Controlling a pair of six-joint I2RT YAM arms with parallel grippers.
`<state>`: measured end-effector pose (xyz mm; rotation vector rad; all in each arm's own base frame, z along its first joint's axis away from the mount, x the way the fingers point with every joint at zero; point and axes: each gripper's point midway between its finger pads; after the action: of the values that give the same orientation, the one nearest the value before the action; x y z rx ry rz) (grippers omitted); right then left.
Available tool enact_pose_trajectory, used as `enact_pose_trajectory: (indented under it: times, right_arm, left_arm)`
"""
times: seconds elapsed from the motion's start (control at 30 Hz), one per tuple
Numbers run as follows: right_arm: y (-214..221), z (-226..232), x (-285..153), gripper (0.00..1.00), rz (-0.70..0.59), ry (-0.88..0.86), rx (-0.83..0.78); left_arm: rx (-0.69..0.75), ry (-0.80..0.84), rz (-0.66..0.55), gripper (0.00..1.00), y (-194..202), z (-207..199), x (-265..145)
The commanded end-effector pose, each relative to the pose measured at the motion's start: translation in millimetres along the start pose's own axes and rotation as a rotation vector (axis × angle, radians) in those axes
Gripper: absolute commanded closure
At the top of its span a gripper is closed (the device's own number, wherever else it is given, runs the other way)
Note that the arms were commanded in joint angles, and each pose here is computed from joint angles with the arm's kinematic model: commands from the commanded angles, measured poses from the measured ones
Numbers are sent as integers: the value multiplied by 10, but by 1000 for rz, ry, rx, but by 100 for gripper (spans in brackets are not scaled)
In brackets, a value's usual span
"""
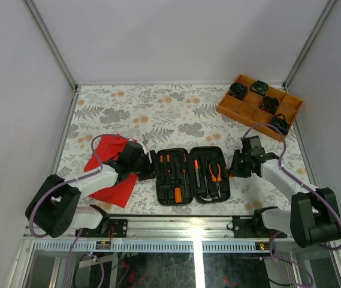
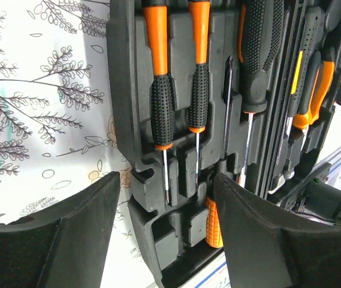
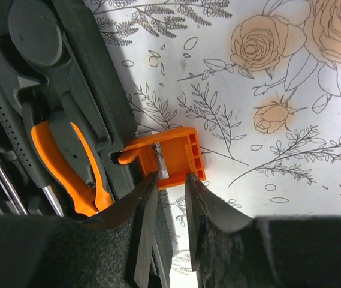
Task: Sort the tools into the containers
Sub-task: Close the storage box at the center of the board.
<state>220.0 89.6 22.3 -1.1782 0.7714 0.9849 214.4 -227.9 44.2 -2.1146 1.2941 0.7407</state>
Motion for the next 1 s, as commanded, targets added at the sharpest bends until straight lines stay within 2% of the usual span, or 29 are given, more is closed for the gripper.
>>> enact_pose_trajectory:
  times: [0.0,0.17,0.33,0.5,0.7,0.97]
  right_arm:
    - [-43,110,4,64,-28,-64,-11]
    - [-101,40,-27,55,-79,-20,20]
    - [-202,-103,-116,54,-158,65,48]
    - [-134,-128,-85,65,-114,78,38]
    - [-4,82,-1,79,-50,-48,44]
    - [55,288,29,88,-32,-185,5]
  left_arm:
    - [27,22,-61,36,-139,-98,7]
    - [26,42,-65,27,-125,-88,6]
    - [18,91,-71,18,-110,-115,-12]
    - [21,138,-48,15,-58,-151,4]
    - [22,191,10,13,36,-200,52]
    - [32,266,28,11,13,-419,6]
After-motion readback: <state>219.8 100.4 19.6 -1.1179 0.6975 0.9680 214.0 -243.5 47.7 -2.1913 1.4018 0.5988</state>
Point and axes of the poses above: each gripper's point midway between its finger pads, its own x axis out along the fingers, its own z axis along the line the jaws close on, y = z × x, and after that the axes turned 10 degrees about -x, right-handed
